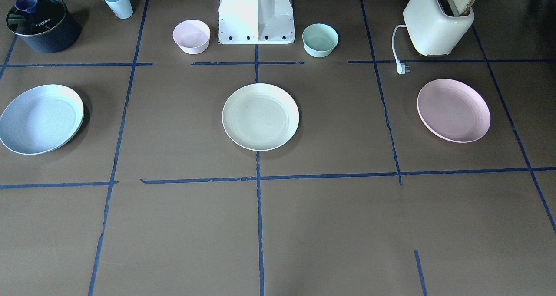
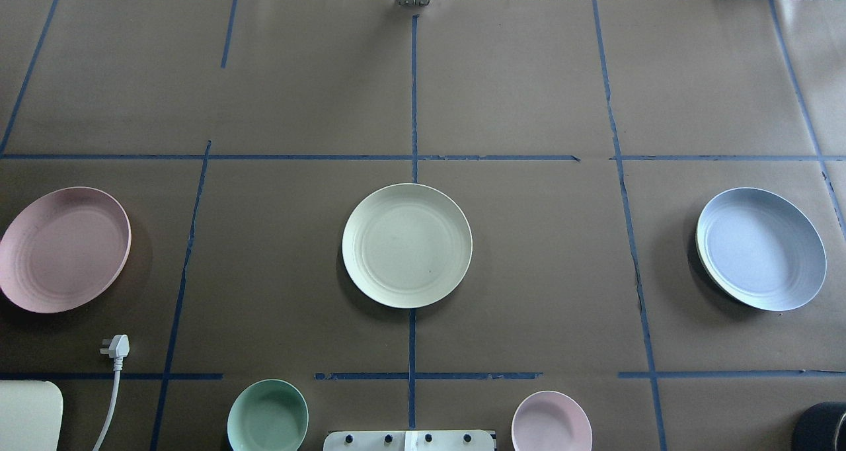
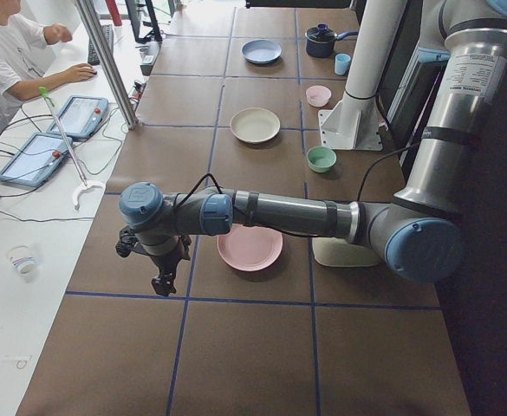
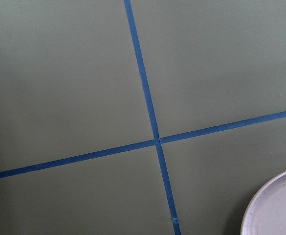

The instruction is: Stack three plates with pink and blue

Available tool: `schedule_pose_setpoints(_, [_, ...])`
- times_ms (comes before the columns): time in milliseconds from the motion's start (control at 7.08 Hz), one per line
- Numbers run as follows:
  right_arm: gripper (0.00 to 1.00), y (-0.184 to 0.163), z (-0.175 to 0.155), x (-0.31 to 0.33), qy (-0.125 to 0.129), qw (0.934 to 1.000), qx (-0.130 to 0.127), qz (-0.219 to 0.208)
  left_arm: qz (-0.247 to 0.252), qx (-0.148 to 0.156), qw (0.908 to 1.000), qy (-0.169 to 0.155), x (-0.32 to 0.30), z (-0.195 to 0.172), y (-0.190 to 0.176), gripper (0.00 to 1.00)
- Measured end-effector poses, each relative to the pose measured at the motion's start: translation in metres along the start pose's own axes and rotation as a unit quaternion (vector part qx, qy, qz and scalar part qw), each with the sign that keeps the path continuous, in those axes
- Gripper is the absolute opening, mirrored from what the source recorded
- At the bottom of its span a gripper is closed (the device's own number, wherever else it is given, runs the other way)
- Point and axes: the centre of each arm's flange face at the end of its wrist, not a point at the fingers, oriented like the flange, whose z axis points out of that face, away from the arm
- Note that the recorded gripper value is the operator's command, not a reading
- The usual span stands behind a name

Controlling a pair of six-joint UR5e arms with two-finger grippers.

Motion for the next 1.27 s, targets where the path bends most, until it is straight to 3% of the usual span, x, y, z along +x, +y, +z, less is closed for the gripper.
schedule_pose_setpoints(424, [1.00,0.002,0.002,-0.001,-0.012,0.9999,0.004,-0.003,0.036,0.012,0.9992,-0.006,0.015,0.020,0.014,1.00])
schedule_pose_setpoints(989, [1.00,0.003,0.003,-0.002,-0.019,0.9998,0.005,-0.006,-0.004,-0.012,0.9999,0.006,0.013,0.056,0.047,1.00])
schedule_pose_setpoints(1272, [1.00,0.002,0.006,-0.006,-0.020,0.9997,0.003,-0.011,-0.036,-0.028,0.9989,0.008,0.043,0.090,0.042,1.00])
